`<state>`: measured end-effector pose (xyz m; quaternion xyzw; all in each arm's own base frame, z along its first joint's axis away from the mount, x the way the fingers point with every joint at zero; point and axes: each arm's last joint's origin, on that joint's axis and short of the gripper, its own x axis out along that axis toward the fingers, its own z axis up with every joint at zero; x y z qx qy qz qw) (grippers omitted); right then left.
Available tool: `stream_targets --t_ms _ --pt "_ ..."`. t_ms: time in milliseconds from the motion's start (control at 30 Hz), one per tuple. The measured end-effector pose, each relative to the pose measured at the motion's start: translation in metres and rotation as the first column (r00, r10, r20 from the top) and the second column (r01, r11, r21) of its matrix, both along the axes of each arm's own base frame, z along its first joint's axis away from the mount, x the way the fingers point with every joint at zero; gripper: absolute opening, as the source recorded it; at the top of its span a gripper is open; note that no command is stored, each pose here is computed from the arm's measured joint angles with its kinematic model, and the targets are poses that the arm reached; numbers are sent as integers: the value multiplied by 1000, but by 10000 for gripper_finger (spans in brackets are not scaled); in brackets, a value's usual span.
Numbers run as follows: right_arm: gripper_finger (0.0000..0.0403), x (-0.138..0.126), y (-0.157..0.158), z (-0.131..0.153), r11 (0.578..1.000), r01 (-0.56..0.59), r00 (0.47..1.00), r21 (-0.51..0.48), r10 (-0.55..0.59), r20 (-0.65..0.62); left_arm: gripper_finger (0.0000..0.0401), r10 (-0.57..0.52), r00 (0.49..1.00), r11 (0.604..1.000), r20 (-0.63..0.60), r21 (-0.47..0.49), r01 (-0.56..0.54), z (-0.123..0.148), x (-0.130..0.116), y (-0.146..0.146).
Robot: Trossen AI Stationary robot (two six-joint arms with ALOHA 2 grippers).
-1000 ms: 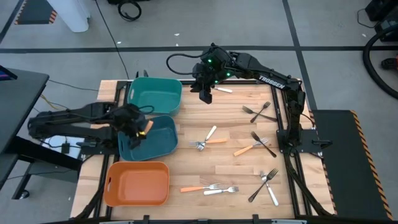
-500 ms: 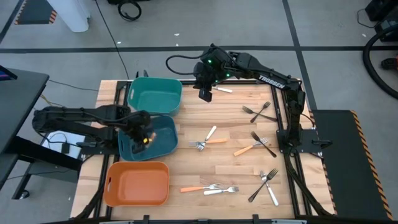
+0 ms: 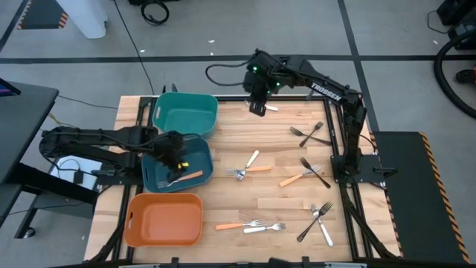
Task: Sort silverware by color (type)
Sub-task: Put the white fork into the green bin
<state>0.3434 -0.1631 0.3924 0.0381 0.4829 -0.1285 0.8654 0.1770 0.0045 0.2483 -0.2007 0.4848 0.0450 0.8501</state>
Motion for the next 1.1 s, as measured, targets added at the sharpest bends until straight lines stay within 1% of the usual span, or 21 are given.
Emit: stream_targets --t_ms 100,200,300,467,600,733,833,900,1033,1100 --pt "96 -5 -16 -3 999 35 999 -9 -35 10 133 21 994 998 106 54 -27 6 9 2" --pt "96 -8 -34 -9 998 37 999 -45 -36 21 132 25 987 994 158 104 -42 9 12 4" --pt "96 -9 -52 -17 995 38 998 -95 -34 45 132 42 985 989 168 132 -65 9 13 5" --pt "96 -10 -77 -35 975 70 997 -211 -61 52 132 56 984 987 171 138 -81 10 13 5" --pt "99 -14 -94 -56 965 80 997 -248 -72 41 132 81 982 988 172 120 -102 10 13 5" --pt "107 -22 -109 -85 967 107 994 -231 -106 17 132 124 978 986 171 87 -140 10 13 5" --pt "110 -34 -119 -110 976 119 993 -182 -121 -4 132 146 975 985 169 70 -159 10 13 5" --pt "110 -42 -127 -124 981 125 992 -151 -125 9 132 156 973 984 169 62 -168 10 13 5" --pt "101 -61 -135 -149 994 106 994 -17 -105 25 132 181 969 981 169 41 -191 10 14 5" --pt "96 -67 -137 -156 994 111 994 17 -112 19 132 190 967 980 173 34 -198 10 14 5"
